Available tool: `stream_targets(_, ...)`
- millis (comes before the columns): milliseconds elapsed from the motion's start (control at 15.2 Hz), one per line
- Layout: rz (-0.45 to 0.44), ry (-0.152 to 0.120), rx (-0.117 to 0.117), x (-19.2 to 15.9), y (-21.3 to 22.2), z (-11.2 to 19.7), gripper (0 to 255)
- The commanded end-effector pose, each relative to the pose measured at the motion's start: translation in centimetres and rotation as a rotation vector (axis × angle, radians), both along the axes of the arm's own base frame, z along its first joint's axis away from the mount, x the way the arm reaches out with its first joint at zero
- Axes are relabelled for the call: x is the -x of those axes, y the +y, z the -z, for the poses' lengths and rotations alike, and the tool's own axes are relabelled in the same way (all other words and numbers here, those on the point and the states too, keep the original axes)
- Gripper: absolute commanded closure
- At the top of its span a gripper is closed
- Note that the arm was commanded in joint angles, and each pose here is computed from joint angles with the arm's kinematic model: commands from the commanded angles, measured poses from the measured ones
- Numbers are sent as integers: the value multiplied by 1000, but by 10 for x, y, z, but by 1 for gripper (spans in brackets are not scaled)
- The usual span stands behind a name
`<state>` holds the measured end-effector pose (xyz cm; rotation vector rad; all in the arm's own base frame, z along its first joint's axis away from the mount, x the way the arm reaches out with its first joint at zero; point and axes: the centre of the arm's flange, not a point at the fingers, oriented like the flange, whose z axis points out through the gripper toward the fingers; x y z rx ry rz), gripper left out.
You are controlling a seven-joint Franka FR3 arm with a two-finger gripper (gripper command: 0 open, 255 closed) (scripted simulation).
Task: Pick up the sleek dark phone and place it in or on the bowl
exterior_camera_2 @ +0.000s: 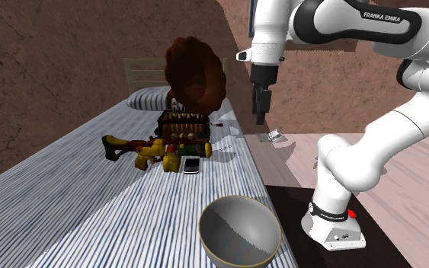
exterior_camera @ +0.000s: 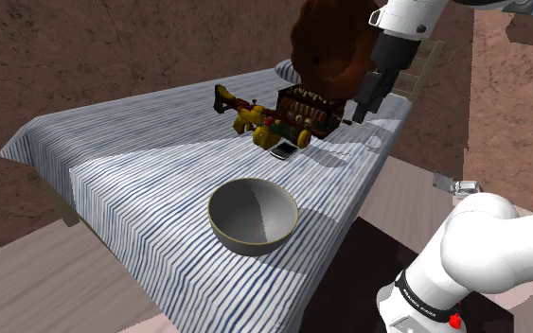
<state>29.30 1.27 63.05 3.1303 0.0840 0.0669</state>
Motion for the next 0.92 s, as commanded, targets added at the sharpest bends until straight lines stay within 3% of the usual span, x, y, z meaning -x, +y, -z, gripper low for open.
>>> stream_targets(0, 0, 0, 0, 0, 0, 0, 0)
stream_targets(858, 680, 10, -53, -137, -6, 102, 0)
